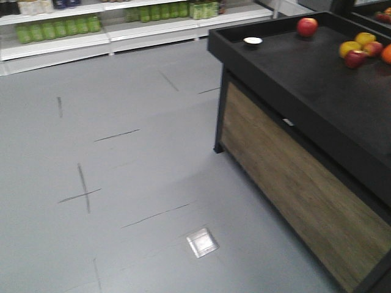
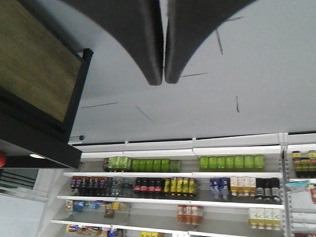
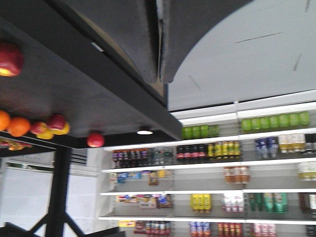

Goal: Pick three apples into basket with both arms
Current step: 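Turn and drive the base up to the table holding the blue basket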

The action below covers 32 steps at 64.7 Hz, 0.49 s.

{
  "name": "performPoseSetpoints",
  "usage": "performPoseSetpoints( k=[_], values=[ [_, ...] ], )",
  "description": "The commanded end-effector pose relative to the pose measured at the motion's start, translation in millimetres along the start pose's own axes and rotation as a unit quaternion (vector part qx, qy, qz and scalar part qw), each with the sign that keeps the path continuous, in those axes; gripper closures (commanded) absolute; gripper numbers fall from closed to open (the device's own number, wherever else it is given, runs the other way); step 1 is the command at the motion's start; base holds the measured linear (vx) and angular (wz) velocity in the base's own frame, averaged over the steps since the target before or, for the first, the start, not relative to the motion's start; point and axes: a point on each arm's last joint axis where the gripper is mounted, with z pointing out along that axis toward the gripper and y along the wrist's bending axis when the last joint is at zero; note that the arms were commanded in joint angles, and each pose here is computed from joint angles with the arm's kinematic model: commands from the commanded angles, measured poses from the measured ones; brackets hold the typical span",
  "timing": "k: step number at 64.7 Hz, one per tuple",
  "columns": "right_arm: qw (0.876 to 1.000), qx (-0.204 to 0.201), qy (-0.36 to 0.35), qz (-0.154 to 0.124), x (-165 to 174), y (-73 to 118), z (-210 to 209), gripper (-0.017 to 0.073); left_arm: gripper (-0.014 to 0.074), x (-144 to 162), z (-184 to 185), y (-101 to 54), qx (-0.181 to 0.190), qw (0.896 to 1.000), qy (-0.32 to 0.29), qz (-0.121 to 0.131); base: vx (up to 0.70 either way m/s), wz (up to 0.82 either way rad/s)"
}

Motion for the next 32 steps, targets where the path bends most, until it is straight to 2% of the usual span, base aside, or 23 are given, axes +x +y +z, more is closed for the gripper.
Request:
performPoseSetpoints(
  k=[1,32],
  values=[
    [0.999,0.000,-0.034,-0.004,-2.2,0.1,-0.7,0.0564,0.0601,-0.1,0.1,-0.6,0.007,0.999,-0.036,-0.006,0.12,-0.45],
    [0.999,0.000,-0.034,-0.004,-2.2,0.1,-0.7,0.0564,0.0601,-0.1,0.1,-0.6,0.007,0.999,-0.036,-0.006,0.11,-0.44]
  ],
)
